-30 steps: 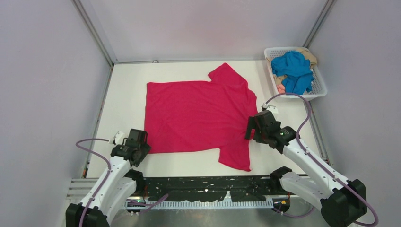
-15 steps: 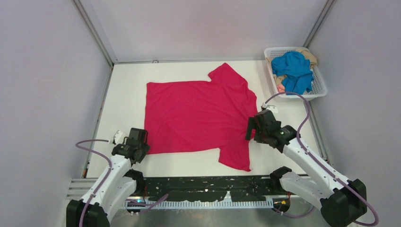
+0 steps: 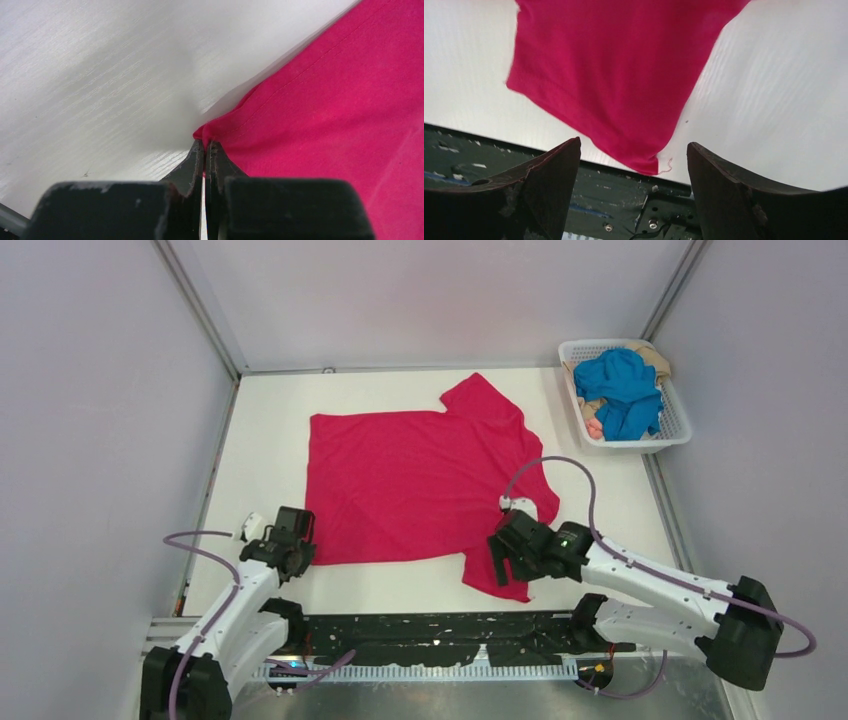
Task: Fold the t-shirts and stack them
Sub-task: Grab the side of the flattened tshirt closest away from the robot with both arms, then fold the flattened tshirt in 1/3 of the way
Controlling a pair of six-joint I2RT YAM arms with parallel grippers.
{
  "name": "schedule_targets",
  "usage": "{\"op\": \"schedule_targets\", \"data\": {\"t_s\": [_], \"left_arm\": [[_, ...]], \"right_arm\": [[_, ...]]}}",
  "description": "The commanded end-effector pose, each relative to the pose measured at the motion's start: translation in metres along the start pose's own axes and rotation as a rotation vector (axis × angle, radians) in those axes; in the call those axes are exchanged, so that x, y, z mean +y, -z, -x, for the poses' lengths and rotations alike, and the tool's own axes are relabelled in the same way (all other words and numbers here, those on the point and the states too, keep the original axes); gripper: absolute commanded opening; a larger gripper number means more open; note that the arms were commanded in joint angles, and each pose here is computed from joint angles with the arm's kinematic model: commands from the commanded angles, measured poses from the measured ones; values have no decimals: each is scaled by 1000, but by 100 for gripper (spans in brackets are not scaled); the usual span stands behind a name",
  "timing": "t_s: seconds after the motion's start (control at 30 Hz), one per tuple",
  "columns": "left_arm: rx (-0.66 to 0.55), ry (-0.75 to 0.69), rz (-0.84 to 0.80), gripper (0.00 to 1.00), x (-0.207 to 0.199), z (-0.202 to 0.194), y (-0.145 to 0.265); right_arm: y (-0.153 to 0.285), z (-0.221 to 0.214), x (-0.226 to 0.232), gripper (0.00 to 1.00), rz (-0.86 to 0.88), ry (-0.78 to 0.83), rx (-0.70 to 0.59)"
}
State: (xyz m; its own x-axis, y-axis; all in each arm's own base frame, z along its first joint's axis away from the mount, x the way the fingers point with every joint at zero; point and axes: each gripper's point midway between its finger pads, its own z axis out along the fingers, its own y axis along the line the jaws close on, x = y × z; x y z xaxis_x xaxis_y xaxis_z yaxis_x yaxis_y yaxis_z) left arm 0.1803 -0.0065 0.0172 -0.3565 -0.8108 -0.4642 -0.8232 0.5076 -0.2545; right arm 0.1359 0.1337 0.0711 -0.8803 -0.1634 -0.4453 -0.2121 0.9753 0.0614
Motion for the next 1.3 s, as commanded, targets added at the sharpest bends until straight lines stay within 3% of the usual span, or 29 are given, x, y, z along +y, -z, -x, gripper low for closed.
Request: {"op": "schedule_targets", "data": {"t_s": [0.0, 0.2, 0.27, 0.33, 0.47, 0.7, 0.87, 1.27], "left_arm": [[0, 2, -5, 0, 6, -3, -2], [-14, 1, 8, 0, 9, 2, 3], [-15, -5, 18, 0, 10, 3, 5], [-10, -9, 26, 0, 12, 2, 5], [-1, -5, 40, 0, 16, 0, 7], [-14, 19, 56, 0, 30, 1, 15], [-74, 44, 39, 0, 39, 11, 21], [-44, 16, -115, 0, -10, 19, 33]], "right_arm": [[-17, -50, 21, 80, 50, 39, 151], [-36, -64, 21, 63, 6, 90, 198], [-38, -68, 21, 53, 2, 98, 219], [-37, -72, 23, 34, 17, 99, 237], [-28, -92, 26, 9, 45, 82, 331], [6, -119, 33, 6, 97, 92, 422], [23, -125, 59, 6, 223, 108, 436], [37, -21, 44, 6, 180, 29, 167]]}}
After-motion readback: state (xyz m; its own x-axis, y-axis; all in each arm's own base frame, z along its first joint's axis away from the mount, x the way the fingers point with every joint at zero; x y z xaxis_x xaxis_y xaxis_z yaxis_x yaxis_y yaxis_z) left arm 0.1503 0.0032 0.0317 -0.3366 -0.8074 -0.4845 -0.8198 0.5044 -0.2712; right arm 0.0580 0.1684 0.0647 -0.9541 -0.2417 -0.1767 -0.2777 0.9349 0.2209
